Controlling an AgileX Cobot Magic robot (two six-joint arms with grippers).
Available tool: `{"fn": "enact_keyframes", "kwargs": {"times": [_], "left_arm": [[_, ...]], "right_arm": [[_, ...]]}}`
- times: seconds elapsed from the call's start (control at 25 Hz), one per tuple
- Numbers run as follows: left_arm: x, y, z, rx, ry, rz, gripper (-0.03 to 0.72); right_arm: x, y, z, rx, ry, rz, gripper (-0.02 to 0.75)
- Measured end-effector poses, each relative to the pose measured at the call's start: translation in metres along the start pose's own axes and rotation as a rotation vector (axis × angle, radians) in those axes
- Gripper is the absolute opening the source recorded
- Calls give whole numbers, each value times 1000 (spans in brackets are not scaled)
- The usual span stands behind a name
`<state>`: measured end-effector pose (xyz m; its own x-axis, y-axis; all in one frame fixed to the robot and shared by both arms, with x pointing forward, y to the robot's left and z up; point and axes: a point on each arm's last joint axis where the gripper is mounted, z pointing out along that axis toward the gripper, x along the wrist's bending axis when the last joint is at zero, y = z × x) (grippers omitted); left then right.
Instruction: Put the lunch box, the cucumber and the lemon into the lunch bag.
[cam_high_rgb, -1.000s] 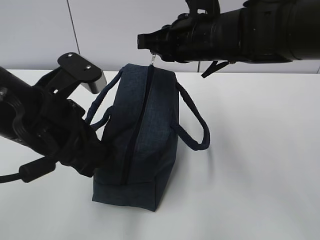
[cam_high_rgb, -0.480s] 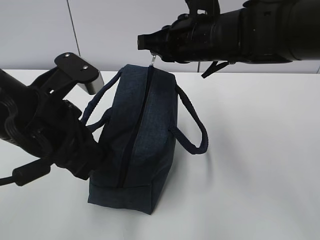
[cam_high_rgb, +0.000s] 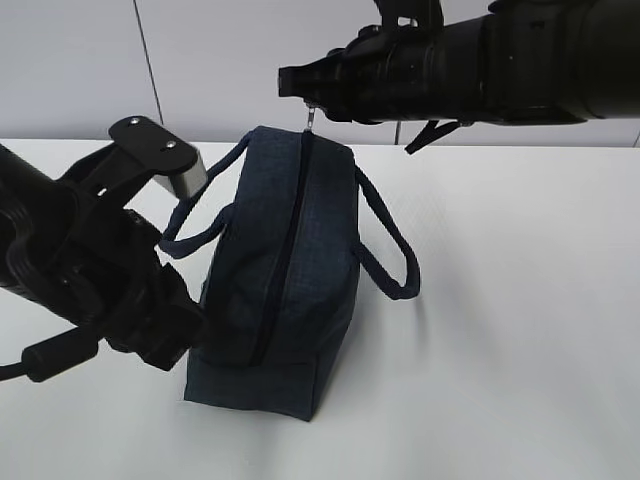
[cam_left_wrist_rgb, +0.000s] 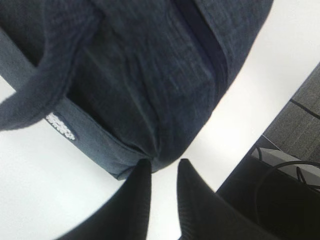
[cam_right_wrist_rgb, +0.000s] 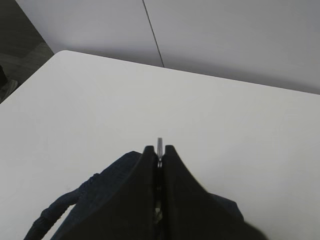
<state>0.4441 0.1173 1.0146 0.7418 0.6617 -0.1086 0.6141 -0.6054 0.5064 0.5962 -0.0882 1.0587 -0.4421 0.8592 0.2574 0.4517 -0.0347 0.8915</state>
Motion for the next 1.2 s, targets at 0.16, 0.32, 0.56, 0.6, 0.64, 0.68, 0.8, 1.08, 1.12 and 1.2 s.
{"fn": "enact_keyframes", "kwargs": {"times": [0.16, 0.32, 0.56, 0.6, 0.64, 0.68, 0.8, 1.08, 1.12, 1.2], "left_arm": [[-1, -1, 0, 6, -3, -2, 252], [-1, 4, -2, -6, -3, -28, 354], [8, 35, -27, -101, 13, -113, 380], [13, 39, -31, -116, 20, -133, 380], [20, 44, -38, -135, 29, -156, 380], [26, 48, -43, -153, 38, -180, 380], [43, 58, -50, -168, 55, -229, 382], [54, 86, -29, -105, 14, -252, 382], [55, 90, -28, -101, 10, -252, 382], [56, 96, -26, -103, -5, -260, 383]], "right_arm": [[-2, 1, 0, -3, -5, 1, 0], [-2, 1, 0, -3, -7, 1, 0], [-2, 1, 0, -3, -7, 1, 0], [-2, 1, 0, -3, -7, 1, 0], [-2, 1, 0, -3, -5, 1, 0], [-1, 1, 0, -3, -4, 1, 0], [-1, 1, 0, -3, -4, -1, 0], [-1, 1, 0, -3, -2, -1, 0], [-1, 1, 0, -3, -2, -1, 0], [-1, 1, 0, -3, -2, -1, 0]]}}
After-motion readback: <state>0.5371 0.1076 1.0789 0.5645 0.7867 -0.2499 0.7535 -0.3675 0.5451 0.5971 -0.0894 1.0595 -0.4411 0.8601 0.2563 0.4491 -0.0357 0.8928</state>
